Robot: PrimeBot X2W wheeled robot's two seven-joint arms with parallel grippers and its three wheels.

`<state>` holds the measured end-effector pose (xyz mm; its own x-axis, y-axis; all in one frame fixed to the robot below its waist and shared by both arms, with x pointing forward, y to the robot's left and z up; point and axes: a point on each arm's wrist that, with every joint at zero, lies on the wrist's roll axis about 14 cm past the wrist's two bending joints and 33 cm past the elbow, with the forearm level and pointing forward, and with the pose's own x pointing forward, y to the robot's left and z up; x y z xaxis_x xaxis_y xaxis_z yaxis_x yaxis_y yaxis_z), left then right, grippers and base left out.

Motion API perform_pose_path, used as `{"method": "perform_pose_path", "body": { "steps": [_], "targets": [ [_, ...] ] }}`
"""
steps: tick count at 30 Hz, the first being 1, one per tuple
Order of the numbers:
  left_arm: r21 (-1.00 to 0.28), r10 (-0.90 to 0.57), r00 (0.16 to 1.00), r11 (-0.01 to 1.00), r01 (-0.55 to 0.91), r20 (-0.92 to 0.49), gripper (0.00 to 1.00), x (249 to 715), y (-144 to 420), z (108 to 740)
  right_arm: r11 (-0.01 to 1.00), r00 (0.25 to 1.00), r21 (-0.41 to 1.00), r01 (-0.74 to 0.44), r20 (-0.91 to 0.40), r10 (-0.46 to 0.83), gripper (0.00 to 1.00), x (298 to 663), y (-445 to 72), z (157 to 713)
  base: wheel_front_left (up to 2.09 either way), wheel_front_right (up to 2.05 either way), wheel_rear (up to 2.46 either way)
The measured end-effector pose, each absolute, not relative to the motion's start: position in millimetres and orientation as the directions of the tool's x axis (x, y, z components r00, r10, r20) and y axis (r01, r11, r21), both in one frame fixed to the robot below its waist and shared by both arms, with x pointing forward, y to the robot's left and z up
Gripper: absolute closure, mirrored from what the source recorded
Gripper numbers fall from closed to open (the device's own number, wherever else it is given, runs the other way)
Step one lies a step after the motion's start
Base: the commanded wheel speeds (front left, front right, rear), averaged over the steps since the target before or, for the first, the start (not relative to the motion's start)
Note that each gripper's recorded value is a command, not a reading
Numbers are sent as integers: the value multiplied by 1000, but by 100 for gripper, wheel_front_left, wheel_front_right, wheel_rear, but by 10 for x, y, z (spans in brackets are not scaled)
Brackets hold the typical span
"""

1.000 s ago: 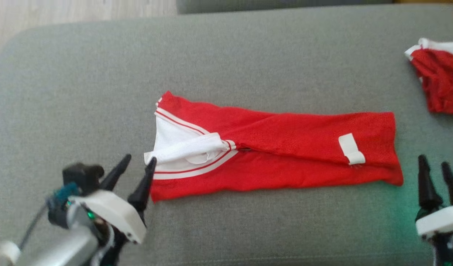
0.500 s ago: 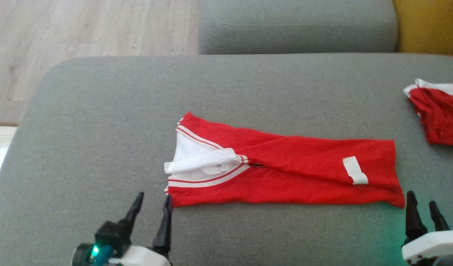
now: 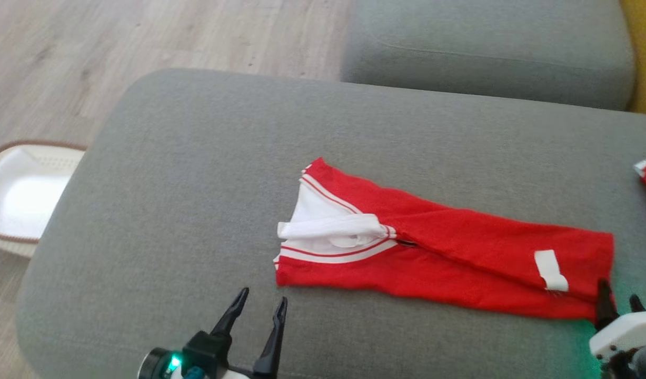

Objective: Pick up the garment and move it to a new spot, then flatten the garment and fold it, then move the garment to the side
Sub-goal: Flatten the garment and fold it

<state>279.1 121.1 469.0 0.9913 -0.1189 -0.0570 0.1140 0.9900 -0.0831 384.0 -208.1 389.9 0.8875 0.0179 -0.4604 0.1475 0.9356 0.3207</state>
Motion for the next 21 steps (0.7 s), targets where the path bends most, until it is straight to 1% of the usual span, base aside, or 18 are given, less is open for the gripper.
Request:
{"method": "perform_pose_path", "body": {
  "steps": [6,7,8,9,10,16,21],
  "targets": [
    [-93,-105,992,991,97,-76,0,2756,1241,4628,961,789,218,172,-614,-2,0,3795,-2198,3536,0,0,0],
    [-92,-91,993,992,83,-82,0,2757,1271,4613,963,776,206,172,-631,-4,2,3803,-2197,3484,0,0,0],
    [-96,-87,993,992,79,-83,0,2761,1284,4608,961,775,211,177,-632,-4,43,3830,-2188,3483,0,0,0],
    [-97,-81,993,993,73,-84,0,2768,1299,4607,960,776,216,176,-631,0,75,3857,-2170,3490,0,0,0],
    [-94,-78,994,993,70,-82,0,2777,1307,4610,960,776,221,173,-631,5,100,3877,-2149,3503,0,0,0],
    [-97,-98,992,991,90,-80,0,2779,1268,4603,956,782,241,164,-623,23,100,3834,-2108,3549,0,0,0],
    [-99,-141,987,986,133,-80,0,2798,1177,4593,967,802,190,169,-597,-23,100,3749,-2392,3671,0,0,0]
  ]
}}
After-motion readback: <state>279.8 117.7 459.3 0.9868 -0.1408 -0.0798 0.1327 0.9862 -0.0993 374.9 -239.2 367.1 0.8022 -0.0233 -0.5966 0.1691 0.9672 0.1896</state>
